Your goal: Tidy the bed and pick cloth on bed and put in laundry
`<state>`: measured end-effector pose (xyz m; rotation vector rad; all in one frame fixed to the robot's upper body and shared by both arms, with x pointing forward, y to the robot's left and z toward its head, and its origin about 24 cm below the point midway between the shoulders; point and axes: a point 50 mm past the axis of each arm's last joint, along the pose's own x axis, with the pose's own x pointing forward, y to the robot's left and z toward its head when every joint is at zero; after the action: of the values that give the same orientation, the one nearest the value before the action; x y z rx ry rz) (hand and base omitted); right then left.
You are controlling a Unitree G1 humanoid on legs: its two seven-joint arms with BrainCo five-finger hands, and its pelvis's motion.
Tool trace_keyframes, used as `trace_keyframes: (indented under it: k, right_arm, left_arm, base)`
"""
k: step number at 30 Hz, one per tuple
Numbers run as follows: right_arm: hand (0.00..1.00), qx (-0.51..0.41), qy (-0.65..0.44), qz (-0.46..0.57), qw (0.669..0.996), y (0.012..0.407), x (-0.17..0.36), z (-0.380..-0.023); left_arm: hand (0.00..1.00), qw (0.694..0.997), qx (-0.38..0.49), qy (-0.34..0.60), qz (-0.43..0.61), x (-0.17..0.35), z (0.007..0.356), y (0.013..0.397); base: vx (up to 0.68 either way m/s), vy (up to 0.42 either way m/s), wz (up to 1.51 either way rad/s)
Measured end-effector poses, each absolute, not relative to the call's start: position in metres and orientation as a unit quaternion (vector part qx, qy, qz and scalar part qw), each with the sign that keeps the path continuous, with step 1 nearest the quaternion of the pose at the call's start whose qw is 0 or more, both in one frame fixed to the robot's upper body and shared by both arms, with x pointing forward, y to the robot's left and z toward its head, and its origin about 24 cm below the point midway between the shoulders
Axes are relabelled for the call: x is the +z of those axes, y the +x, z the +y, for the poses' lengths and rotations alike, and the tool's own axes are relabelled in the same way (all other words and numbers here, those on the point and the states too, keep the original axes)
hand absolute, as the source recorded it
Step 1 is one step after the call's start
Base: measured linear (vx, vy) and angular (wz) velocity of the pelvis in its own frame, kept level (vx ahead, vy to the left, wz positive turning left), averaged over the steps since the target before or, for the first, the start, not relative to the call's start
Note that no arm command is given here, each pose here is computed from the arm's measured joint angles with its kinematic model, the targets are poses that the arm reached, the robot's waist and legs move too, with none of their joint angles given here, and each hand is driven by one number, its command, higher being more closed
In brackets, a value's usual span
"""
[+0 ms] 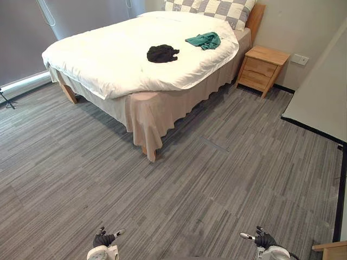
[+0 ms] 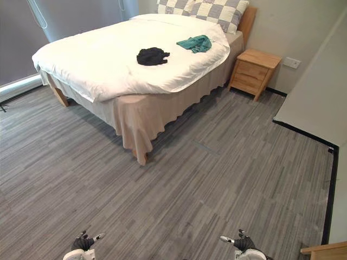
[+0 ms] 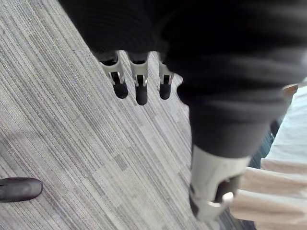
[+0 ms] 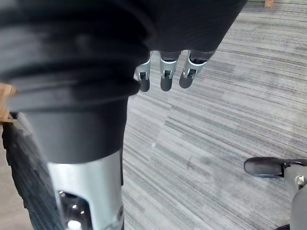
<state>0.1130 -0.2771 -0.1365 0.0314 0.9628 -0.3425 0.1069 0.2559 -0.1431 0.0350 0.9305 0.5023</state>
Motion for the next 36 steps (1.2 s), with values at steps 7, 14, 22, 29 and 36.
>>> trace_keyframes:
  k: [7,14,22,29,36]
  right_arm:
    - [0.0,-0.163,0.015,0.46,0.873,0.114,-0.136,-0.277]
    - [0.0,-0.149,0.011,0.457,0.877,0.122,-0.137,-0.269]
    - [0.0,-0.143,0.038,0.457,0.877,0.117,-0.142,-0.254]
    - [0.0,-0.15,0.04,0.438,0.886,0.121,-0.138,-0.254]
    - [0.0,-0.126,0.002,0.423,0.897,0.135,-0.132,-0.259]
  left_arm:
    - [0.0,0.862,0.239,0.016,0.447,-0.144,0.256,0.104]
    - [0.0,0.864,0.219,0.029,0.452,-0.145,0.251,0.103]
    - [0.0,0.881,0.216,0.039,0.42,-0.133,0.269,0.124]
    - [0.0,0.881,0.23,-0.012,0.413,-0.138,0.251,0.122]
    - [0.0,0.884,0.209,-0.026,0.418,-0.145,0.232,0.107]
  base:
    - [0.0,-0.001,-0.03]
    - [-0.03,0.014,-0.13]
    - [0.23,-0.128,0.05]
    - [0.54,-0.422,0.06]
    - [0.58,-0.288,-0.06]
